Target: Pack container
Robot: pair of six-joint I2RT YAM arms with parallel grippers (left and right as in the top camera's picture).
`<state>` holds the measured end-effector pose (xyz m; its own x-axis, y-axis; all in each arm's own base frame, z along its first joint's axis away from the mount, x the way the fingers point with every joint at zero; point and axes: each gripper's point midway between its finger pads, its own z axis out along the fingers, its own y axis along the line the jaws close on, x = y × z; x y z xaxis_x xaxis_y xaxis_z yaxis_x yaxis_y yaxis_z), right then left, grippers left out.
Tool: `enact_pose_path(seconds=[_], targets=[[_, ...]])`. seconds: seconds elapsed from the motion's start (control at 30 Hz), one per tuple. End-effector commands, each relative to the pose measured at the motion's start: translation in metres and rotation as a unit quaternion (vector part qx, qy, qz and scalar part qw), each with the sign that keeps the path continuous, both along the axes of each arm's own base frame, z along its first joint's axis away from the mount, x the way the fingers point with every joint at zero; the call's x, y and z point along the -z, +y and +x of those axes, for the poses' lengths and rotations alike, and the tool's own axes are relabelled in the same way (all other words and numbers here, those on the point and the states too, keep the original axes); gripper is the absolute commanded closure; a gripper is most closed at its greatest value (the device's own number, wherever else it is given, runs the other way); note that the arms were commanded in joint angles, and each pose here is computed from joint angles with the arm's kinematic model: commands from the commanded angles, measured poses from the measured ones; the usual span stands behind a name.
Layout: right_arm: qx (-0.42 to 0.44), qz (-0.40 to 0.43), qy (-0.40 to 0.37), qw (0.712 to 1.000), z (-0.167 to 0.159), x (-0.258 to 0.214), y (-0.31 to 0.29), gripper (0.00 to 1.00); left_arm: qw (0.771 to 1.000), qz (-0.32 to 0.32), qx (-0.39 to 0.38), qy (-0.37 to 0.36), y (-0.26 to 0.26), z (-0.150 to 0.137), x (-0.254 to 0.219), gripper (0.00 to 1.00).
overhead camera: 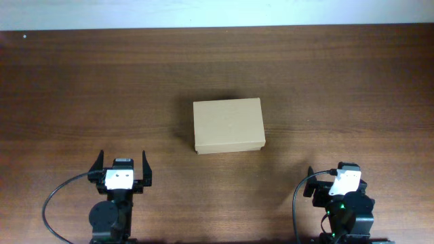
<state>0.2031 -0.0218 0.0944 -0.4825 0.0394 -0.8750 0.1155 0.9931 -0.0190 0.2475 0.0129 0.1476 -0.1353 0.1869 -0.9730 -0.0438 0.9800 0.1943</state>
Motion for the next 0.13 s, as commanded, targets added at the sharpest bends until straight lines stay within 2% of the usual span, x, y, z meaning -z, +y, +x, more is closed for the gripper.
enact_pose_path(seconds=[0.0, 0.1], targets=[[0.010, -0.007, -0.001, 1.000, -0.0006, 0.0014, -0.0046, 0.01, 1.000, 0.006, 0.008, -0.002, -0.0029, -0.0001, 0.0007, 0.01], [0.010, -0.007, -0.001, 1.000, -0.0006, 0.0014, -0.0046, 0.01, 1.000, 0.006, 0.008, -0.001, -0.0029, -0.0001, 0.0007, 0.01]])
